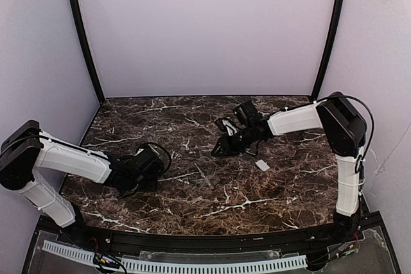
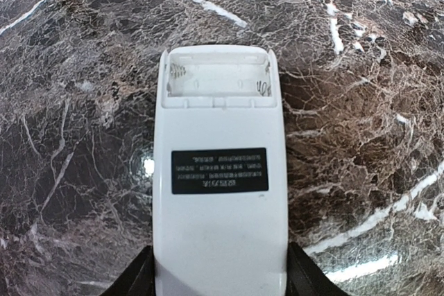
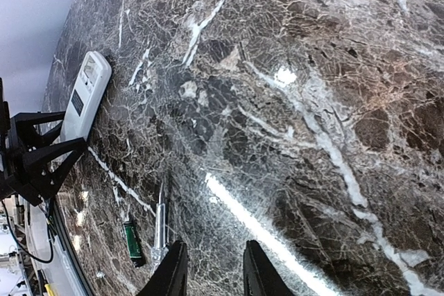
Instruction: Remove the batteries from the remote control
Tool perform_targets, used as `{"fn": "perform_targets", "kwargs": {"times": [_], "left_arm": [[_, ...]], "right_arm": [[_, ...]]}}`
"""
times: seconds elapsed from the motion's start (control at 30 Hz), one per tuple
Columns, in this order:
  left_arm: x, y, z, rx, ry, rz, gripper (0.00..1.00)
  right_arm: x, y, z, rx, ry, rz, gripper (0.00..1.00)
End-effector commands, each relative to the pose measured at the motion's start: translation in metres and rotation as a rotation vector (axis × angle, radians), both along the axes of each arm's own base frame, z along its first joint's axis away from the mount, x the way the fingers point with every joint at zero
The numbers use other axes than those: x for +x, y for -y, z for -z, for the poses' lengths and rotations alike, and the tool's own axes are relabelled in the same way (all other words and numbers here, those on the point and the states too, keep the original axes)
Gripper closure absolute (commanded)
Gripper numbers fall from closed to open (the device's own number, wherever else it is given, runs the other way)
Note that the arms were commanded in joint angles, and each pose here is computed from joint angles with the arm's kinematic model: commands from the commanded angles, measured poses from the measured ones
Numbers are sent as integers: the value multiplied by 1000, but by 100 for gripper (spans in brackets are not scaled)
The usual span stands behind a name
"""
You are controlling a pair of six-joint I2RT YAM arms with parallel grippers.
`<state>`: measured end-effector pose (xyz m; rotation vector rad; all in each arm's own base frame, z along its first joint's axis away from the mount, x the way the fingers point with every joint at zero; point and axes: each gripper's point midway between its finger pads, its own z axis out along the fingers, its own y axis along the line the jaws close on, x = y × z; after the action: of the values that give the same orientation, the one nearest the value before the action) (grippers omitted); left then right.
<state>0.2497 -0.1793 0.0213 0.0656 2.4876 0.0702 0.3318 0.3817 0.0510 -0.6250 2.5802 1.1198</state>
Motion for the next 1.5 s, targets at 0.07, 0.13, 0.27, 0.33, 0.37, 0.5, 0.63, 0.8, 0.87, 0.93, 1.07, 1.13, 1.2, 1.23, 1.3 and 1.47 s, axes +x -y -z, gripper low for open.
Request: {"fn": "perform_targets", "kwargs": {"times": [0.07, 0.13, 0.27, 0.33, 0.37, 0.5, 0.63, 0.8, 0.87, 0.93, 1.07, 1.13, 1.2, 1.23, 1.3, 1.47], "left_arm": [[-8, -11, 2, 28, -26, 6, 36], [-7, -12, -1, 30, -19, 8, 27], [-5, -16, -9, 54, -1, 2, 11], [-4, -18, -16, 65, 16, -1, 5], [-3, -18, -19, 65, 24, -1, 3], [2, -23, -35, 94, 69, 9, 2], [7, -28, -55, 127, 115, 13, 2], [15, -32, -87, 158, 201, 40, 1], [20, -36, -101, 180, 240, 41, 2], [25, -43, -114, 193, 276, 29, 2], [37, -57, -134, 194, 331, -3, 2], [42, -67, -142, 201, 351, -25, 2], [46, -78, -149, 225, 372, -50, 2], [49, -85, -152, 236, 378, -66, 2], [52, -96, -156, 255, 391, -92, 2], [56, -126, -164, 328, 453, -190, 2]], "right_arm": [[13, -1, -9, -16, 44, 1, 71], [15, -1, -13, -17, 57, 1, 68], [19, -2, -25, -18, 90, -2, 61], [22, -1, -34, -19, 112, 1, 58], [24, 0, -38, -21, 125, 2, 56], [29, 2, -58, -28, 181, 11, 40], [33, 9, -78, -36, 241, 32, 21], [38, 22, -104, -49, 311, 64, 5], [40, 32, -119, -52, 349, 90, 2], [43, 43, -130, -62, 382, 123, 1], [49, 71, -152, -86, 454, 195, 1], [49, 84, -162, -97, 496, 219, 1], [50, 98, -172, -121, 546, 247, 1], [50, 105, -177, -134, 574, 261, 1], [50, 120, -182, -165, 618, 293, 1], [42, 149, -199, -171, 737, 364, 1]]}}
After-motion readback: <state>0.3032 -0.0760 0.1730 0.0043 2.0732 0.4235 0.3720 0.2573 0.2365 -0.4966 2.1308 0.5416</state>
